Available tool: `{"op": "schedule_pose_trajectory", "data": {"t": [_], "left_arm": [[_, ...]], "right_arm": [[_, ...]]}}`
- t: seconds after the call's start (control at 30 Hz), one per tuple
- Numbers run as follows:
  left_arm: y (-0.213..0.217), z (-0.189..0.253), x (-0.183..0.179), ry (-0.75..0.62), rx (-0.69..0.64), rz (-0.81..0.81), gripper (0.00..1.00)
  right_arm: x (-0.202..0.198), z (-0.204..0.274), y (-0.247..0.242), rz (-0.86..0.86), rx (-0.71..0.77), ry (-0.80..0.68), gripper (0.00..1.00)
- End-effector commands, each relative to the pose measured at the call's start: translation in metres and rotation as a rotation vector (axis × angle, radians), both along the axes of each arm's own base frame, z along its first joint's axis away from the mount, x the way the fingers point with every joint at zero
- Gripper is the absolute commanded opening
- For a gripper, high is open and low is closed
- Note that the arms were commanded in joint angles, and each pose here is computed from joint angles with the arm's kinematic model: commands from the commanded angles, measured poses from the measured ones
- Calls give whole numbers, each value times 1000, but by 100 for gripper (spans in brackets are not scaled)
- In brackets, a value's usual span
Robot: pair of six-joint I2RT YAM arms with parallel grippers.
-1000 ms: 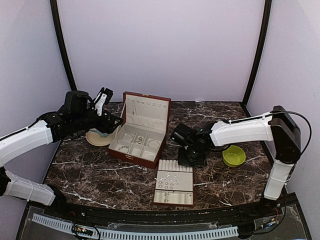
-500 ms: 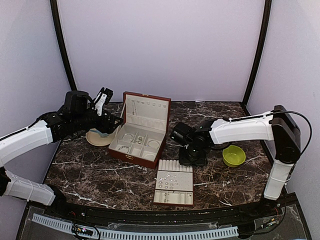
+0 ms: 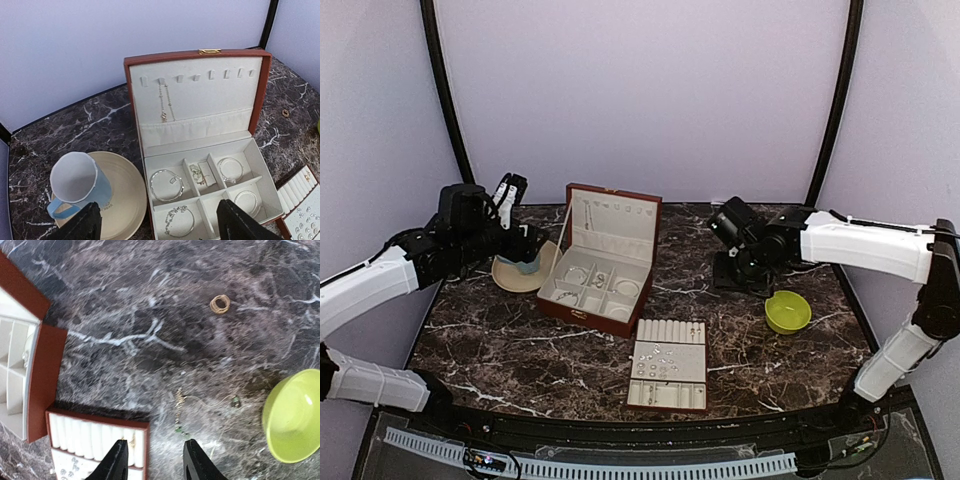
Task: Organize the mixed jewelry
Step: Adjust the ring on the ring tray, then pick up the ring from the center of the board.
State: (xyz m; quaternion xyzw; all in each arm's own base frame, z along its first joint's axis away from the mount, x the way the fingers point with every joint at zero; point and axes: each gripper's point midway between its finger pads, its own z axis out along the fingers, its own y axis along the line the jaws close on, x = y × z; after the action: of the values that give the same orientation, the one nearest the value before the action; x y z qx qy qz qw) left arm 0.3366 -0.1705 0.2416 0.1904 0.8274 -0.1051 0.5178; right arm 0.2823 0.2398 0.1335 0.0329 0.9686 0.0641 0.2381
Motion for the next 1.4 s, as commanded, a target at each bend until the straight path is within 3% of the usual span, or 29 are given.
{"op": "schedule_pose_trajectory", "data": {"t": [0.0, 0.37, 0.57, 1.37], "left_arm": [[28, 14, 10, -46, -55, 102, 83], [53, 15, 21, -59, -40, 172, 83], [52, 11, 22, -53, -34, 164, 83], [47, 5, 25, -31, -30, 147, 82]], "right_arm": [[28, -1, -35, 37, -46, -63, 40], [118, -42, -75, 86, -65, -57, 34], [144, -61, -72, 108, -33, -38, 27], [137, -108, -85, 95, -109, 67, 13]]}}
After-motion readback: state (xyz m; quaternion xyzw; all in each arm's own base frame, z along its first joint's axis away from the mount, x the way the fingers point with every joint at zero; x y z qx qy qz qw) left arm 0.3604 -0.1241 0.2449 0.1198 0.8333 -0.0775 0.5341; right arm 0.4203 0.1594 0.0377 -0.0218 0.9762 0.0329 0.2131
